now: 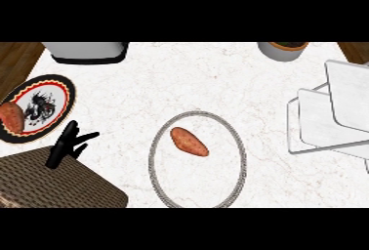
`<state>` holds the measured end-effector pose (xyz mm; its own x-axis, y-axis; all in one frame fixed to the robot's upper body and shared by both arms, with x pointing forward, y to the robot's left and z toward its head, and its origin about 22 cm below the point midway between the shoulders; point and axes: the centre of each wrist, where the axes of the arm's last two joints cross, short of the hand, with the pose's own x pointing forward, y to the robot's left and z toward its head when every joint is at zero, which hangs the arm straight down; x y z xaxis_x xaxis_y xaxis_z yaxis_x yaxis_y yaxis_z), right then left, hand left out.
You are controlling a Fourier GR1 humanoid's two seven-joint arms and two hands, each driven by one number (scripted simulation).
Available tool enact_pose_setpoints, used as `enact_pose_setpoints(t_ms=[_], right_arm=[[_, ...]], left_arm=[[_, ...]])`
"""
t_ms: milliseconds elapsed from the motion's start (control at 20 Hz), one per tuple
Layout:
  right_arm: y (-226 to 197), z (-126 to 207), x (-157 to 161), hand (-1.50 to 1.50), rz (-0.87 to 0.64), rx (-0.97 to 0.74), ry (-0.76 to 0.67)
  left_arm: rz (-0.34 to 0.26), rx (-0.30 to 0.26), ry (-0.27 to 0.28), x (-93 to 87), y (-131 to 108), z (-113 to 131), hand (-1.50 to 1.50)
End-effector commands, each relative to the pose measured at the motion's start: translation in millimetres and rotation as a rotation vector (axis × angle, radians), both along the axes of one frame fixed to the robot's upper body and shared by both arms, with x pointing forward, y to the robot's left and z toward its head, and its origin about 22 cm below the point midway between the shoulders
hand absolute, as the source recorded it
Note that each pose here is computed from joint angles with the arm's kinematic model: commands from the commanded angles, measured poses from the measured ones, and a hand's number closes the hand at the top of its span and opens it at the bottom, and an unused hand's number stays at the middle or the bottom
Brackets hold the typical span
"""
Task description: Pick the squash from the placemat and place it in the tiered shelf
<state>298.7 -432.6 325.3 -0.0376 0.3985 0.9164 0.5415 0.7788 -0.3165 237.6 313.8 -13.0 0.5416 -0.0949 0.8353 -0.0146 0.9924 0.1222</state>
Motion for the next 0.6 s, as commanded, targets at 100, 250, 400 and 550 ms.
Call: enact_pose_setpoints(t_ms=[100, 250, 400, 550], right_arm=[[-32, 20, -30, -1.5, -0.151, 0.107, -0.136], [-60, 22, -49, -1.5, -0.268, 0.067, -0.112], [-76, 37, -60, -1.5, -0.366, 0.128, -0.163], [-98, 37, -81, -1.5, -0.394, 0.204, -0.204]], left_arm=[[0.059, -0.057, -0.109, 2.8, -7, 9, 0.0], [0.077, -0.058, -0.099, 0.8, -27, -11, 0.0], [0.075, -0.055, -0.117, 4.1, -16, -7, 0.0], [0.075, -0.083, -0.116, 6.9, -16, -5, 0.0]])
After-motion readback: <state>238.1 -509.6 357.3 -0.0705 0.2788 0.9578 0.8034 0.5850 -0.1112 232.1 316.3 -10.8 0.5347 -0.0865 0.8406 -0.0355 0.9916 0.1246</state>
